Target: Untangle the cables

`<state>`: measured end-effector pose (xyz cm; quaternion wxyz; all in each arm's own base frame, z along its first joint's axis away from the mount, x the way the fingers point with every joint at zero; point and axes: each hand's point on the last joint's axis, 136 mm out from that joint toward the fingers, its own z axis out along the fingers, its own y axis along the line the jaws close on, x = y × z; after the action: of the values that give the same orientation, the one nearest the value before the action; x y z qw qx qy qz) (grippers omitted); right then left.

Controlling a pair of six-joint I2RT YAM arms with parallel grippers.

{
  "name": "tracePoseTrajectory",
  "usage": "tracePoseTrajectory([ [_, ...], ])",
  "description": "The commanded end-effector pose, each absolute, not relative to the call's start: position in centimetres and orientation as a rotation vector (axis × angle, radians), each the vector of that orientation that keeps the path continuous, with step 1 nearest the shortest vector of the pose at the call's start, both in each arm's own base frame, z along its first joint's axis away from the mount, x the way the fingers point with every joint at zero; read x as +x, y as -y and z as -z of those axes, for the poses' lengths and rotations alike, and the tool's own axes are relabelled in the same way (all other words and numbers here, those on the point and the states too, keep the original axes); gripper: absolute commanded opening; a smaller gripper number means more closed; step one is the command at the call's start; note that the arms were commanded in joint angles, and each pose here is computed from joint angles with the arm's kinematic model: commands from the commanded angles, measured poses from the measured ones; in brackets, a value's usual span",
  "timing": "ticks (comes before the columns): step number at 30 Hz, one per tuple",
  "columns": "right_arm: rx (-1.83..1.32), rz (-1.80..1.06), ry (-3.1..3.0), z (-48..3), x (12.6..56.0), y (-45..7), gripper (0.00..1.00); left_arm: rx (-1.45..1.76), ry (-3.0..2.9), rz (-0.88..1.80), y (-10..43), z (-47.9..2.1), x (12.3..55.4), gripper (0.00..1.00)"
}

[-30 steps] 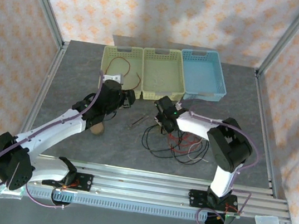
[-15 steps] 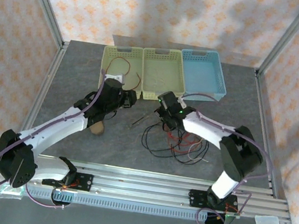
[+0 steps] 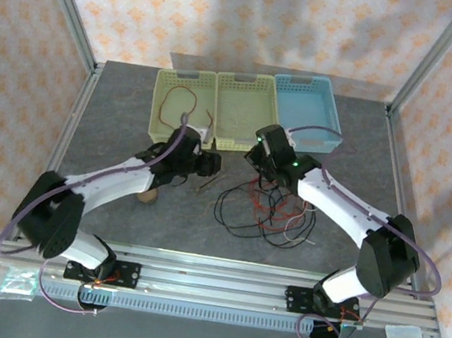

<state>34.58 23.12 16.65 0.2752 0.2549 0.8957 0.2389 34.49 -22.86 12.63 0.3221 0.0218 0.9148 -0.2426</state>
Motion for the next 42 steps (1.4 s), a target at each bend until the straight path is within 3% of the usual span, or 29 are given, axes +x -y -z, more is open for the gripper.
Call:
tracePoseTrajectory([
  [1, 0.676, -0.465, -2.430, -15.7, 34.3, -18.7, 0.08, 0.237, -2.529, 0.437, 24.0, -10.4, 33.7, 0.41],
  [11, 0.722, -0.596, -2.337, -15.9, 32.4, -14.1, 0.16, 0.494, -2.649, 0.286, 28.4, -7.1, 35.0, 0.40],
  [30, 0.784, -0.577, -2.307, -15.8, 30.6, -10.9, 0.17, 0.699, -2.702, 0.115, 31.8, -2.4, 37.1, 0.40],
  [42, 0.773, -0.562, -2.307, -16.0, 30.8, -10.9, 0.16, 0.738, -2.719, 0.021, 31.5, -0.9, 37.2, 0.23],
])
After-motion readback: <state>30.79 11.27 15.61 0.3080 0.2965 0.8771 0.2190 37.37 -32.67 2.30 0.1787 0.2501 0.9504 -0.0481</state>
